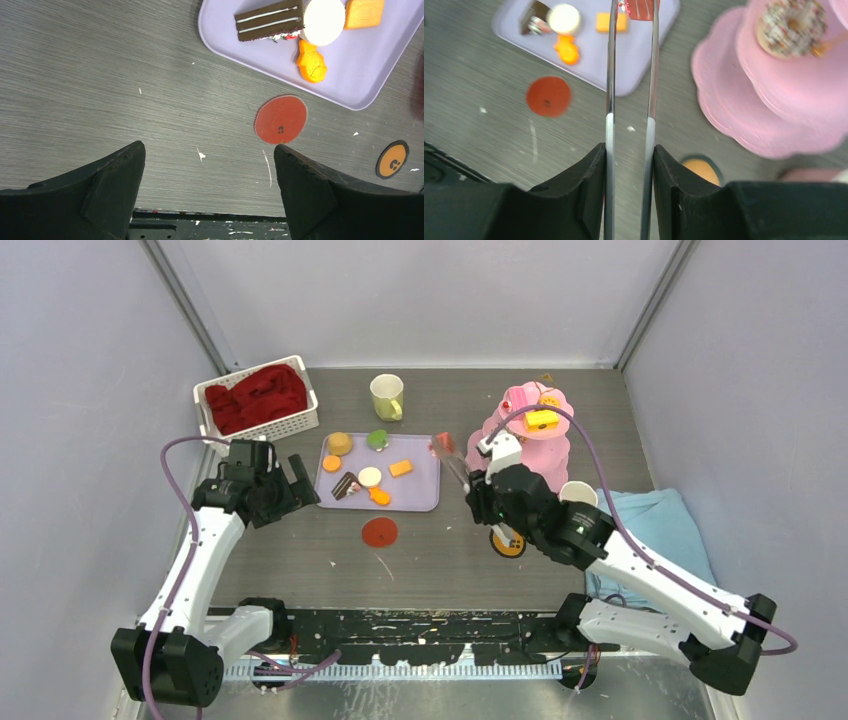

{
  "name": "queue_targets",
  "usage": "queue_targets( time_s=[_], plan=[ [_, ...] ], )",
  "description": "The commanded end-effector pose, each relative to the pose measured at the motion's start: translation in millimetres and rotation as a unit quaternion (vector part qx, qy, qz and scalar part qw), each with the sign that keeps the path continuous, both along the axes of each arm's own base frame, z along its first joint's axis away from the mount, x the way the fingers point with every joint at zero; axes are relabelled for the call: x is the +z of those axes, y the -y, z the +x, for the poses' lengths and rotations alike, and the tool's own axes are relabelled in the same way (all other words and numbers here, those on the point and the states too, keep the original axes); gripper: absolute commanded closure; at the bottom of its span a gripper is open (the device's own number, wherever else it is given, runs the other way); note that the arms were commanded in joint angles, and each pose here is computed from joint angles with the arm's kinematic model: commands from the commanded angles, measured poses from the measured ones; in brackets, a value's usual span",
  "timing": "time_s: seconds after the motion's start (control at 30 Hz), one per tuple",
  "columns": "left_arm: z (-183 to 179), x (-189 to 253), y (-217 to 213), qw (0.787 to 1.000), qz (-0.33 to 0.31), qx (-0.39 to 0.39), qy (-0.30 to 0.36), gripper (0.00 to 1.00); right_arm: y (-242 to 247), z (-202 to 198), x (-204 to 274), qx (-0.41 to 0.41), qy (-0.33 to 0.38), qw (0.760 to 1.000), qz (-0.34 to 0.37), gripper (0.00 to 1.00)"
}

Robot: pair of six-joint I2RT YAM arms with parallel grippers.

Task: Serve the afternoon tea

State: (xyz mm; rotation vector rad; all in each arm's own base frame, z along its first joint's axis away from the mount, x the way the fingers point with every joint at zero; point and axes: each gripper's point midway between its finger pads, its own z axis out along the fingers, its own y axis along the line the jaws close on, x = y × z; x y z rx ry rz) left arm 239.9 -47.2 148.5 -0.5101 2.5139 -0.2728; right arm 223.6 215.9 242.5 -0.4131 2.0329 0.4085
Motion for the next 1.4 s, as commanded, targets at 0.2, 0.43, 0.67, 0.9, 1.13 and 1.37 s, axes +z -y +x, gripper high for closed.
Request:
queue_targets(
  time_s=[0.2, 0.43, 0.67, 0.9, 1.13, 1.37],
  plan=[
    [12, 12, 10, 0.999, -0.028, -0.007, 0.025, 0.00, 112, -20, 14, -0.173, 0.016, 0.982, -0.069, 0.86],
    [12, 14, 11, 0.999, -0.031, -0.007, 0.027, 0.00, 115, -20, 20, -0.172, 0.011, 0.981, -0.091, 0.86],
    [18, 16, 12, 0.999, -0.034, -0.009, 0.037, 0.00, 108, -28, 16, -0.165, -0.025, 0.983, -0.079, 0.86],
    [20, 17, 16, 0.998, -0.042, -0.014, 0.040, 0.00, 120, -38, 22, -0.200, -0.038, 0.979, -0.029, 0.87],
    [20, 22, 18, 0.998, -0.046, -0.021, 0.044, 0.00, 134, -44, 22, -0.214, -0.042, 0.975, -0.037, 0.85],
    [17, 25, 19, 0.997, -0.049, -0.025, 0.049, 0.00, 137, -45, 8, -0.221, -0.067, 0.971, -0.054, 0.83]
  ],
)
